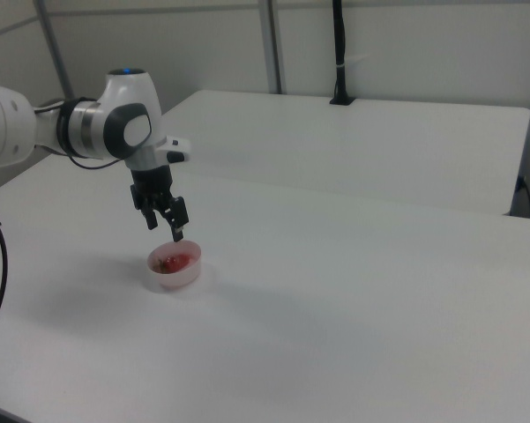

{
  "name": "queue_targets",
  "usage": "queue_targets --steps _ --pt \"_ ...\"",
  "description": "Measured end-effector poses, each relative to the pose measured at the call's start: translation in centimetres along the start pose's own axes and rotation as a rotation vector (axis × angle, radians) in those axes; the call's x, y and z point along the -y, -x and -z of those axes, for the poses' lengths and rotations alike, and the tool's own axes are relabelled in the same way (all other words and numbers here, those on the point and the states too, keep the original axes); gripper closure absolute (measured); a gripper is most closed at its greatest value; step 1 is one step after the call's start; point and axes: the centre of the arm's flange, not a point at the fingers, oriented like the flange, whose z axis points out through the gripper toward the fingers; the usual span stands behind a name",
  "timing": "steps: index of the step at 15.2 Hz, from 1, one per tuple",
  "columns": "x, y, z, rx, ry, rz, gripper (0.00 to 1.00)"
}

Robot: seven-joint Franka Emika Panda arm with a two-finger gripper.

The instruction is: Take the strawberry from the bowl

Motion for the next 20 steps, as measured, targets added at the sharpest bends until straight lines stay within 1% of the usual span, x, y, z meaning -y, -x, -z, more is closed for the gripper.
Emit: queue_targets --steps 2,3,4,5,6,10,11,12,13,15,18,20 --pt "0.4 -0.5 -1.6 -0.013 -0.003 -0.024 0.10" --pt "0.5 -0.6 -2.3 -0.016 -0.004 -0.032 0.14" --pt "0.5 -0.7 -2.8 -0.016 -0.004 -0.036 0.14" --pt "0.5 -0.7 -3.3 -0.012 -0.002 -0.038 0.16" --pt "0.4 -0.7 -3.7 -0.005 0.001 -0.039 0.16" --pt "0.2 -0.1 -5.5 0.028 0.013 -0.040 0.22" --pt "0.1 0.0 -6.0 0.034 0.015 -0.041 0.25" --pt "0.1 0.1 -6.4 0.032 0.014 -0.041 0.25" --pt "0.0 0.1 -6.8 0.029 0.013 -0.042 0.28" --pt "-0.4 0.3 -7.5 0.033 0.015 -0.047 0.32" --pt "-0.6 0.3 -7.7 0.036 0.016 -0.049 0.32" --pt "-0.5 0.3 -7.6 0.036 0.004 -0.054 0.30"
